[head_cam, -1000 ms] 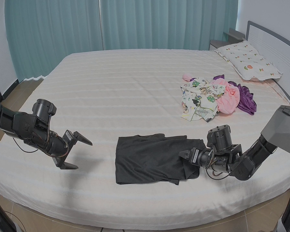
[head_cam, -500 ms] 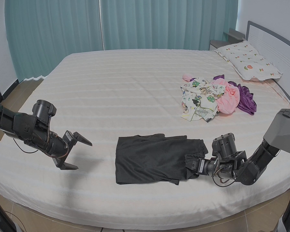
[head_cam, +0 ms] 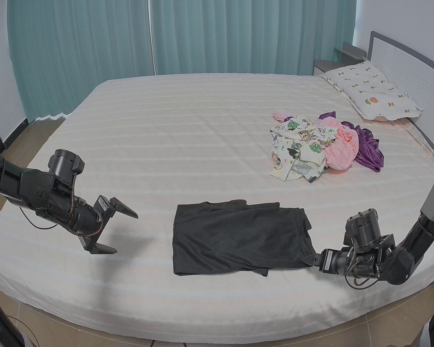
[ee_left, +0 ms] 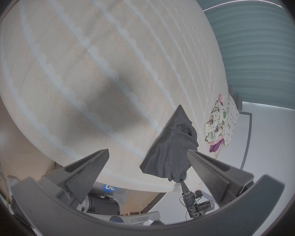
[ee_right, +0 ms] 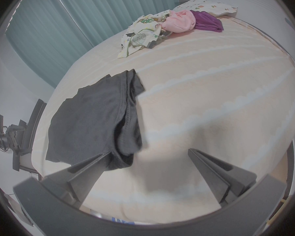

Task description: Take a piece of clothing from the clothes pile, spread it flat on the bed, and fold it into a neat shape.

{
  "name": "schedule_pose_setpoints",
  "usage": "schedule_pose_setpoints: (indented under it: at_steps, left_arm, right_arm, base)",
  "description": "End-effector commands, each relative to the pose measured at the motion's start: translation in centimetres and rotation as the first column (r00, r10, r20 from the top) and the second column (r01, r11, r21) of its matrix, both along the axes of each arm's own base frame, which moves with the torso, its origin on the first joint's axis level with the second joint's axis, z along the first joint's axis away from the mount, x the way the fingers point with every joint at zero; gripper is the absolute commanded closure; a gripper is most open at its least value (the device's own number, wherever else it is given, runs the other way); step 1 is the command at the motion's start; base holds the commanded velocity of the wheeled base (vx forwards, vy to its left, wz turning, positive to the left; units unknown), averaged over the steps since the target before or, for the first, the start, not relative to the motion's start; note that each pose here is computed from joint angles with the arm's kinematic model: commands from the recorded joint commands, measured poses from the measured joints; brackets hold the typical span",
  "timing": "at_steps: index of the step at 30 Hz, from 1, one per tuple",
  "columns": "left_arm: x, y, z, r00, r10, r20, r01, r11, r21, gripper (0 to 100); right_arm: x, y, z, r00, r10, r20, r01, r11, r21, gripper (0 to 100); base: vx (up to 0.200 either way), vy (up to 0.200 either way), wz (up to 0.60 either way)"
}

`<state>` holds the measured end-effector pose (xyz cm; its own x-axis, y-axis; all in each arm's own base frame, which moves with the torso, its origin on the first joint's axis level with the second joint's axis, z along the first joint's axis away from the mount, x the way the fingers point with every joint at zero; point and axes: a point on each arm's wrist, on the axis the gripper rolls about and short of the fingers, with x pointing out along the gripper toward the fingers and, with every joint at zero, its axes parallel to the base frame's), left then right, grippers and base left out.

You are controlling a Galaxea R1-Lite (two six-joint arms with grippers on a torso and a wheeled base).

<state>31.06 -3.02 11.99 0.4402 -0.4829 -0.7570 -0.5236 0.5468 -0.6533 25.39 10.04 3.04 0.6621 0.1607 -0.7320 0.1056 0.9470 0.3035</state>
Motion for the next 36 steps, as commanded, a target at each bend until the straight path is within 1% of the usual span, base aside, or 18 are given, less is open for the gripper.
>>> schedule_pose_setpoints:
  at_steps: [1,4,7,8,10,11,12,13,15,18,23,25,28,29,32,36]
  left_arm:
    - [0.0,0.0,0.0,1.000,0.001,0.001,-0.001,1.000,0.001,0]
    - [0.0,0.0,0.1,1.000,0.002,0.006,-0.002,1.000,0.003,0]
    - [0.1,0.0,0.2,1.000,0.018,0.004,-0.018,1.000,0.005,0]
    - [0.2,0.0,0.2,1.000,0.018,0.003,-0.018,1.000,0.006,0]
    - [0.1,0.0,0.2,1.000,0.025,-0.003,-0.025,1.000,-0.001,0]
    - [0.1,0.0,0.2,1.000,0.024,-0.003,-0.024,1.000,-0.002,0]
    - [-0.1,0.0,0.3,1.000,0.019,0.001,-0.019,1.000,-0.008,0]
    - [-0.1,0.0,0.3,1.000,0.019,0.001,-0.019,1.000,-0.008,0]
    - [-0.2,0.0,0.2,1.000,0.014,-0.003,-0.014,1.000,-0.011,0]
    - [-0.1,0.0,0.1,1.000,0.013,-0.007,-0.013,1.000,-0.012,0]
    - [-0.2,0.0,0.1,1.000,0.003,-0.008,-0.003,1.000,-0.025,0]
    - [-0.2,0.0,0.1,1.000,0.003,-0.006,-0.003,1.000,-0.025,0]
    - [-0.2,0.0,0.0,1.000,0.003,-0.011,-0.003,1.000,-0.025,0]
    - [-0.1,0.0,-0.1,1.000,0.003,-0.014,-0.003,1.000,-0.025,0]
    - [-0.1,0.0,-0.2,1.000,0.003,-0.017,-0.003,1.000,-0.025,0]
    - [-0.1,0.0,-0.2,1.000,0.003,-0.020,-0.004,1.000,-0.024,0]
  right_arm:
    - [-1.2,-1.1,0.8,1.000,-0.013,0.009,0.013,1.000,-0.002,0]
    - [-1.0,-1.6,1.0,0.999,-0.036,0.019,0.035,0.999,0.004,0]
    - [-0.5,-2.0,2.2,0.996,-0.057,0.063,0.054,0.998,0.045,0]
    - [-0.4,-2.1,2.3,0.996,-0.057,0.066,0.054,0.997,0.047,0]
    - [0.5,-2.2,2.9,0.995,-0.054,0.086,0.046,0.994,0.097,0]
    - [0.6,-2.2,2.9,0.995,-0.053,0.085,0.044,0.994,0.100,0]
    - [1.2,-2.3,3.2,0.994,-0.067,0.086,0.054,0.987,0.154,0]
    - [1.2,-2.3,3.2,0.994,-0.067,0.086,0.054,0.987,0.154,0]
    - [2.3,-1.9,3.6,0.993,-0.080,0.084,0.058,0.971,0.234,0]
    - [3.8,-1.8,3.3,0.992,-0.094,0.079,0.069,0.960,0.271,0]
    - [6.2,-1.3,2.3,0.991,-0.108,0.080,0.080,0.954,0.290,0]
    - [6.5,-1.2,2.2,0.990,-0.108,0.087,0.078,0.953,0.292,0]
    - [7.7,-0.8,1.3,0.989,-0.104,0.105,0.068,0.952,0.300,0]
    - [8.2,-0.7,0.8,0.989,-0.091,0.117,0.050,0.949,0.310,0]
    - [8.5,-0.5,0.0,0.991,-0.064,0.117,0.022,0.945,0.327,0]
    - [9.2,-0.3,-0.6,0.991,-0.048,0.123,0.003,0.940,0.340,0]
  base:
    - [0.000,0.000,0.00]
    - [0.000,0.000,0.00]
    - [0.000,0.000,0.00]
    - [0.000,0.000,0.00]
    - [0.000,0.000,0.00]
    - [0.000,0.000,0.00]
    - [0.000,0.000,0.00]
    - [0.000,0.000,0.00]
    - [0.200,0.000,0.00]
    - [0.200,0.000,0.00]
    - [0.200,0.000,0.00]
    - [0.200,0.000,0.00]
    - [0.000,0.000,0.00]
    - [0.000,0.000,0.00]
    - [0.000,0.000,0.00]
    - [0.000,0.000,0.00]
